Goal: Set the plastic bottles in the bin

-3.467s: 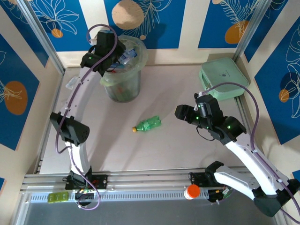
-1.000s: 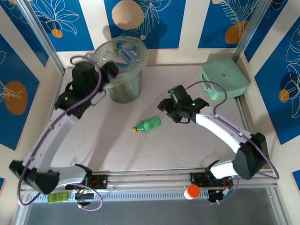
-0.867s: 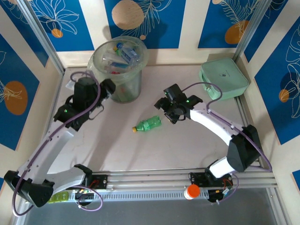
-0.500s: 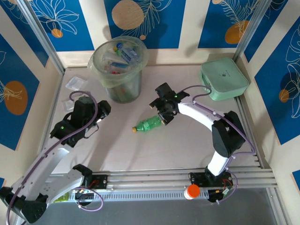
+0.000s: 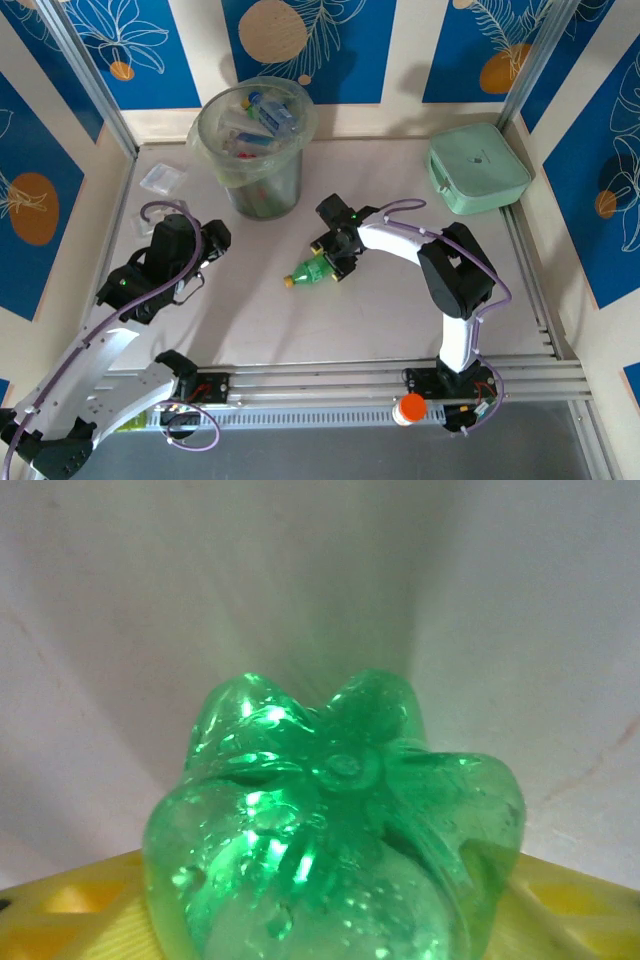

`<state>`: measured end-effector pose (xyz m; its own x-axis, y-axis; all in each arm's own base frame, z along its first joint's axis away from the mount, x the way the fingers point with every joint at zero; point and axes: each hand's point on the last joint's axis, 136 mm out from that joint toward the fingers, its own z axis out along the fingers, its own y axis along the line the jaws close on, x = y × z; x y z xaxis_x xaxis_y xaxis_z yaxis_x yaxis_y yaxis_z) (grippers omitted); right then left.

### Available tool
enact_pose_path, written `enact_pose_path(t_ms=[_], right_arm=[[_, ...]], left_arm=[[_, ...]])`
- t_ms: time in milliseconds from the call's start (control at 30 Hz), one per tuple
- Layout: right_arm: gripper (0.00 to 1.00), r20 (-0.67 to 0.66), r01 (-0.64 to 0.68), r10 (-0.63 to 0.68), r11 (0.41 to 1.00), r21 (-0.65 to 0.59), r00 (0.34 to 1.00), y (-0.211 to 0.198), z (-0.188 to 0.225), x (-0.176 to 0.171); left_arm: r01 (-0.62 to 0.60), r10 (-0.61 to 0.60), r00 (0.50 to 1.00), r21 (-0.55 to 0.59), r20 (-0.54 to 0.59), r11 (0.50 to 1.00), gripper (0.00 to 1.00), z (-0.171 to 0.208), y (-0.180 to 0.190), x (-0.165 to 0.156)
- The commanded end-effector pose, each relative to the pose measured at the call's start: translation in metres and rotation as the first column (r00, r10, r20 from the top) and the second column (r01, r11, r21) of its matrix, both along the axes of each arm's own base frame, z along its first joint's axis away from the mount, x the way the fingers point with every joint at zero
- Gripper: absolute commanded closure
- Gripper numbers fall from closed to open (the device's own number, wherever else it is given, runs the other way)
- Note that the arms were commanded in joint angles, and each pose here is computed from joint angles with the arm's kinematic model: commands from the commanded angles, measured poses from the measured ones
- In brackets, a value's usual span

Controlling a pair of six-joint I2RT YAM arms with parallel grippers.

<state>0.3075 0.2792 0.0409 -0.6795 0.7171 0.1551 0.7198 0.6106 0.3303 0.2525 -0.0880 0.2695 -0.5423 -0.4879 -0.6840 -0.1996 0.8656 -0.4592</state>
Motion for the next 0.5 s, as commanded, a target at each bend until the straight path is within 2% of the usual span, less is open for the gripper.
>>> enact_pose_path(t_ms=[0,133,233,300,367,467], right_arm=[[0.43,0.034,-0.023,0.022,0.999,0.024,0.999,0.000,0.002,0.003],[0.50,0.092,-0.036,0.030,0.997,0.062,0.995,-0.002,0.018,0.005],[0.51,0.162,-0.087,0.074,0.993,0.075,0.984,-0.002,0.043,0.006],[0.52,0.224,-0.135,0.115,0.988,0.077,0.968,-0.002,0.064,0.005],[0.52,0.315,-0.182,0.153,0.981,0.066,0.937,-0.006,0.088,0.004],[0.52,0.450,-0.239,0.192,0.970,0.049,0.872,-0.013,0.122,-0.001]], left_arm=[[0.050,-0.050,0.998,-0.009,0.040,0.999,0.36,0.012,-0.008,-0.001],[0.096,-0.095,0.994,-0.010,0.047,0.995,0.32,0.010,-0.017,0.002],[0.284,-0.281,0.955,-0.015,0.095,0.959,0.24,0.014,-0.049,0.003],[0.432,-0.425,0.896,-0.038,0.130,0.901,0.16,0.017,-0.076,-0.002],[0.566,-0.550,0.818,-0.062,0.170,0.822,0.12,0.023,-0.101,-0.010],[0.660,-0.624,0.744,-0.117,0.236,0.742,0.09,0.032,-0.120,-0.019]])
